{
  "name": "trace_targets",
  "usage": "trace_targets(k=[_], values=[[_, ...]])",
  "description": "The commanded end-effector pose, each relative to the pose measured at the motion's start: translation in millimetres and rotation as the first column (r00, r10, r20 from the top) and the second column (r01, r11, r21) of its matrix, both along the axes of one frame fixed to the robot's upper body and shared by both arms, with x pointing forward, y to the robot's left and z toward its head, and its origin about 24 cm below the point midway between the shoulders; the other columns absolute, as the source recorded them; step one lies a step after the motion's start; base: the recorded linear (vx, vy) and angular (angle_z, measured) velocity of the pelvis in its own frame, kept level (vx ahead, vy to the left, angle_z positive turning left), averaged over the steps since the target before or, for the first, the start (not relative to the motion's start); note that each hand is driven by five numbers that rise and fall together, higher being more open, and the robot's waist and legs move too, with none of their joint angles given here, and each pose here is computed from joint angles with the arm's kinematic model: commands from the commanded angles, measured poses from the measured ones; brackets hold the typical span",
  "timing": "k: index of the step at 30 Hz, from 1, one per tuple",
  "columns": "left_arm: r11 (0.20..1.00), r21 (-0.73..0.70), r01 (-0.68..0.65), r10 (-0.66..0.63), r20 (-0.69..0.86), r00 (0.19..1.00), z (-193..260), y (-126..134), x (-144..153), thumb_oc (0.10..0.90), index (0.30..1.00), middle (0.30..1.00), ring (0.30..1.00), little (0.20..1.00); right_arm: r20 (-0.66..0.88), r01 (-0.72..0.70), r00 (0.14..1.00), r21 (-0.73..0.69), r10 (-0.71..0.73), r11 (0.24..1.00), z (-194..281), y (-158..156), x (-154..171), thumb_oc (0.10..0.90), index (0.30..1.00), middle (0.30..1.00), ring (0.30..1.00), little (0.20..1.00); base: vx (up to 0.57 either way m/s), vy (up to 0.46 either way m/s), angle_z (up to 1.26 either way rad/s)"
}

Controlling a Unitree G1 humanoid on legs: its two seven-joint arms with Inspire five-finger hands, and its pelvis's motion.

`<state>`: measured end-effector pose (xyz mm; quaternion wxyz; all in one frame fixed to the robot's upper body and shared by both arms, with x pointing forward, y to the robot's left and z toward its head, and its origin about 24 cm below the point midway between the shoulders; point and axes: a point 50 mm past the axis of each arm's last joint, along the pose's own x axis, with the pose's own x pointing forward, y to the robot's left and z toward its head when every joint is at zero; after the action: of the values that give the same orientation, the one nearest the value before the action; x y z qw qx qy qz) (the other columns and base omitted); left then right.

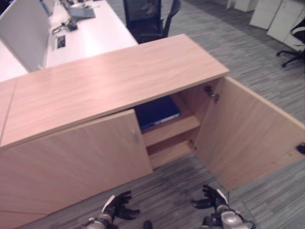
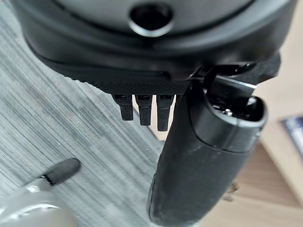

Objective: Put the empty folder in the office cabinet

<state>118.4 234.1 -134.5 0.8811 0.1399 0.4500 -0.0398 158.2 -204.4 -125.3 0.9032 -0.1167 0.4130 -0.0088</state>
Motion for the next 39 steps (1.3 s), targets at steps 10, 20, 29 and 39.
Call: trace_targets(k=[10, 20, 29, 39], values=[[0.996, 0.093, 0.002, -0.004, 0.020, 1.000, -3.1, -4.6, 20.4, 0.800, 0.900, 0.900, 0.900, 0.900, 0.140, -0.022, 0.989, -0.172, 0.047, 0.985, 31.4, -43.0, 32.0, 0.800, 0.900, 0.900, 0.900, 0.900, 0.00, -0.204, -0.45], [0.995, 0.087, -0.041, 0.044, -0.032, 0.998, -10.6, -5.4, 5.4, 0.800, 0.900, 0.900, 0.900, 0.900, 0.140, 0.064, 0.989, -0.170, -0.040, 0.983, 31.2, -53.9, 33.2, 0.800, 0.900, 0.900, 0.900, 0.900, 0.08, -0.054, -0.67], [0.990, 0.139, -0.034, 0.047, -0.093, 0.995, -13.8, 7.9, -11.7, 0.800, 0.900, 0.900, 0.900, 0.900, 0.320, 0.240, 0.932, -0.185, -0.173, 0.953, 71.9, -90.8, 73.3, 0.800, 0.900, 0.900, 0.900, 0.900, 0.06, 0.031, 0.09], [0.993, 0.118, -0.003, 0.012, -0.073, 0.997, -10.4, 6.5, -11.1, 0.800, 0.900, 0.900, 0.900, 0.900, 0.532, 0.326, 0.827, -0.194, -0.180, 0.925, 141.9, -115.6, 132.2, 0.800, 0.900, 0.900, 0.900, 0.900, 0.00, 0.029, 0.10]])
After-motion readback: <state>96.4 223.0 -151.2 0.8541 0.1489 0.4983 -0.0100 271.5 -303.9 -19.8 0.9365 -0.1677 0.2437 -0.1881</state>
